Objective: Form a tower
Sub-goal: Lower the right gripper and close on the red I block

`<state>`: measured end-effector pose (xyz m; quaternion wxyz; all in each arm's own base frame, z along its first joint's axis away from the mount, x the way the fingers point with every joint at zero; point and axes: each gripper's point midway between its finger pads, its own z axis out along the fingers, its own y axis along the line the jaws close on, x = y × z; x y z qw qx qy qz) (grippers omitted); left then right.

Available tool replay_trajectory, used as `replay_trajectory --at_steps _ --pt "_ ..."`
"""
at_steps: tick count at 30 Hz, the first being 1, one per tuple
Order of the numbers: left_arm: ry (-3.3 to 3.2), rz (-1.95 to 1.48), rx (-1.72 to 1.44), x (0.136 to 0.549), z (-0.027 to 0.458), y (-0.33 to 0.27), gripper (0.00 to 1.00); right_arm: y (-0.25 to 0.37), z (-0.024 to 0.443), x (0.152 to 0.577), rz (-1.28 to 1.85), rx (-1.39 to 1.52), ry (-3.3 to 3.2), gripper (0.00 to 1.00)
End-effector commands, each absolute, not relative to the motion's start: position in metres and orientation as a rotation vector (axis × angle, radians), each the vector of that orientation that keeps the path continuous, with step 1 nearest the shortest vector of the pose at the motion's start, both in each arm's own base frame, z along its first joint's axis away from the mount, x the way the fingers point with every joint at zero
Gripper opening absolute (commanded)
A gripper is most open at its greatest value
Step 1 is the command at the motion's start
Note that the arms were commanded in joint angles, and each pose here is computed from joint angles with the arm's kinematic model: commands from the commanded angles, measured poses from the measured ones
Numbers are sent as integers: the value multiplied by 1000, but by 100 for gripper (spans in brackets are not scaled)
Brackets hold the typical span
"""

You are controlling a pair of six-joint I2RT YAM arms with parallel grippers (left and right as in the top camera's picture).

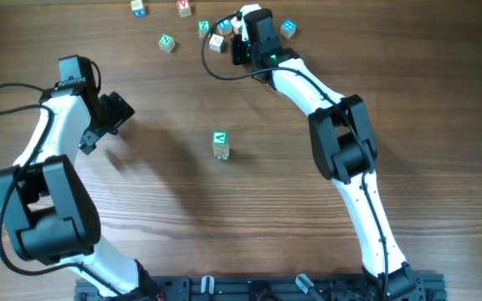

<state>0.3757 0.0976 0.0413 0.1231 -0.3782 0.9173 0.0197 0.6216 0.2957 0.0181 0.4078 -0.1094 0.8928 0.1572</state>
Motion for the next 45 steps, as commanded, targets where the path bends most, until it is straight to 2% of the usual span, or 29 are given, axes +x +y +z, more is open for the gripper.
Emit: replay_trajectory --at_steps 1,6,10,16,19,23,26,32,40,43,45 --pt "2649 51 -1093 380 52 101 100 300 43 617 414 -291 2244 28" --pt "2649 51 -1093 380 52 101 100 285 79 596 387 -290 2329 28" --pt "2649 51 -1093 380 52 101 100 262 96 553 332 -305 2504 29" --pt "2649 51 -1093 380 52 101 100 226 75 467 210 -404 2879 28" --pt "2649 51 -1093 380 52 101 100 215 65 442 167 -410 2995 29" --pt "2649 51 -1093 380 52 101 100 217 64 440 187 -392 3008 29" --pt "2649 51 -1093 380 52 101 100 221 65 447 218 -298 2993 30" --pt "2649 51 -1093 380 52 101 100 236 69 464 300 -301 2911 32" --pt "2649 51 -1093 380 52 101 100 236 35 463 299 -258 2937 33" --pt "2649 51 -1093 380 52 101 100 233 24 457 290 -257 2959 47" --pt "2649 51 -1093 380 52 101 100 232 23 453 289 -258 2975 48"
